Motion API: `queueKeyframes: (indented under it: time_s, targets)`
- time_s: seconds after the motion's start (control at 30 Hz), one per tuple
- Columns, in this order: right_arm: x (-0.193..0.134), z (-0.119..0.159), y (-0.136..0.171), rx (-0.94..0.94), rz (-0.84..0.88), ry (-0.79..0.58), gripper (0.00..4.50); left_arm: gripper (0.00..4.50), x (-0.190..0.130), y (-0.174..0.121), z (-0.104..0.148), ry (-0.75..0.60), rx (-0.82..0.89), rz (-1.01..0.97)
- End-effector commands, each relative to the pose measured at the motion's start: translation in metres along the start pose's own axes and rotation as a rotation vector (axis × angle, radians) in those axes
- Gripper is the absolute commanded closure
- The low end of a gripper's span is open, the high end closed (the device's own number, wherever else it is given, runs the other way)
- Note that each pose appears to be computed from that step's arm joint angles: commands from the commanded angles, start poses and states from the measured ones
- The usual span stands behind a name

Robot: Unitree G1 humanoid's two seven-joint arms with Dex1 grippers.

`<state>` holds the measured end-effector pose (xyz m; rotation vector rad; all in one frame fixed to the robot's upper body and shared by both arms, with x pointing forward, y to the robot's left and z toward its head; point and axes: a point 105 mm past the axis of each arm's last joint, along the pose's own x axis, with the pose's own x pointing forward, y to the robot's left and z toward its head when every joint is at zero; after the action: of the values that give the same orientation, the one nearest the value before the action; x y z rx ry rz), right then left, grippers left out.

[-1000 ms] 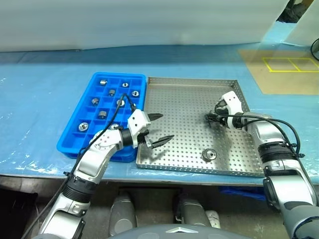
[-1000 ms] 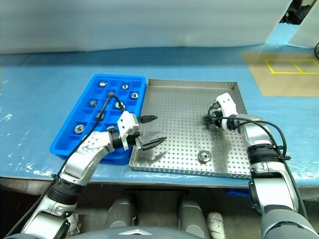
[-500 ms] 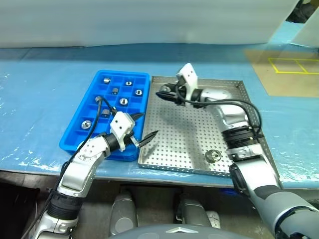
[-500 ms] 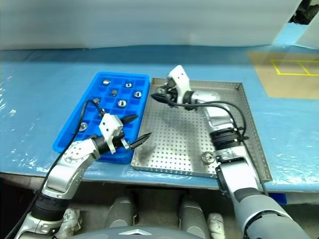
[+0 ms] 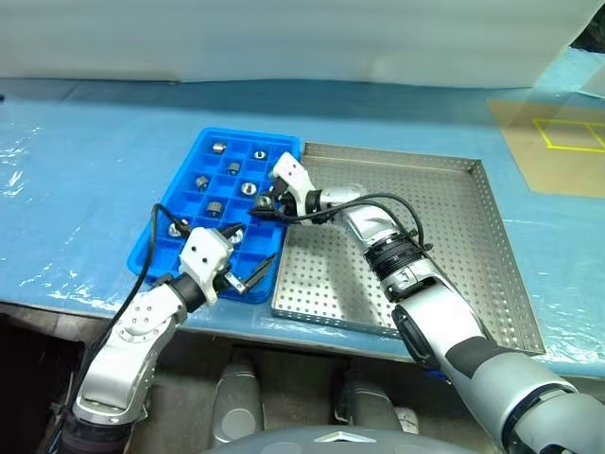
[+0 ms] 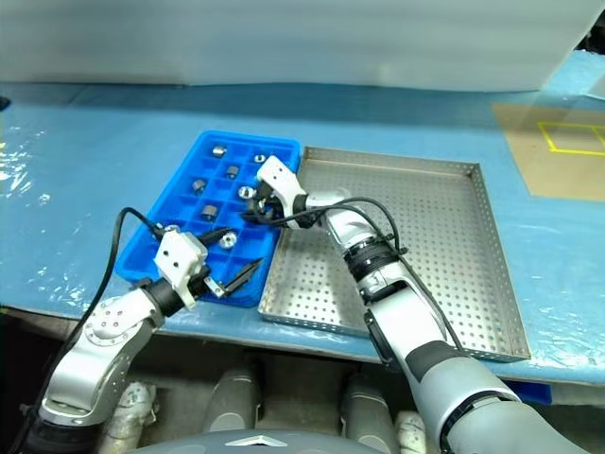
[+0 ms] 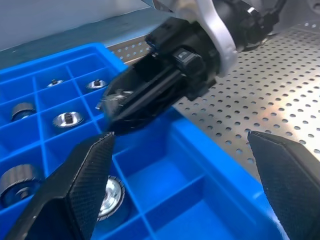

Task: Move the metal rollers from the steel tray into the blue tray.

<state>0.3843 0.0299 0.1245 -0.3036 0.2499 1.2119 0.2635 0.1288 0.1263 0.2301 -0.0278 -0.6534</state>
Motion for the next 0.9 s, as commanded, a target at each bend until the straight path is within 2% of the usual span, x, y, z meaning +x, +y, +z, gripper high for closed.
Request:
queueKeyframes:
  time_s: [0.03,0.1,0.33,0.47,0.63,0.83,0.9]
  targets:
    - [0.003,0.004,0.001,-0.108,0.009,0.024,2.7,0.0,-0.005,0.003,0.015,-0.036,0.042,0.02]
    - [0.003,0.003,0.0,-0.134,0.003,0.028,2.7,0.0,-0.005,0.003,0.014,-0.034,0.044,0.022]
    - [-0.002,0.008,-0.005,-0.151,-0.015,-0.009,0.32,0.0,0.002,0.002,0.016,-0.047,0.049,-0.003]
    - [-0.021,0.01,-0.016,-0.132,-0.051,-0.05,0.32,0.0,0.015,0.0,0.02,-0.067,0.053,-0.055]
    - [-0.069,0.003,-0.012,-0.08,-0.004,-0.101,0.32,0.0,0.035,-0.007,0.022,-0.092,0.055,-0.171]
    - [-0.135,-0.03,-0.001,-0.015,-0.03,0.029,0.32,0.0,0.06,-0.015,0.023,-0.123,0.059,-0.304]
    - [-0.159,-0.049,0.007,0.033,-0.049,0.118,0.32,0.0,0.069,-0.022,0.023,-0.134,0.06,-0.357]
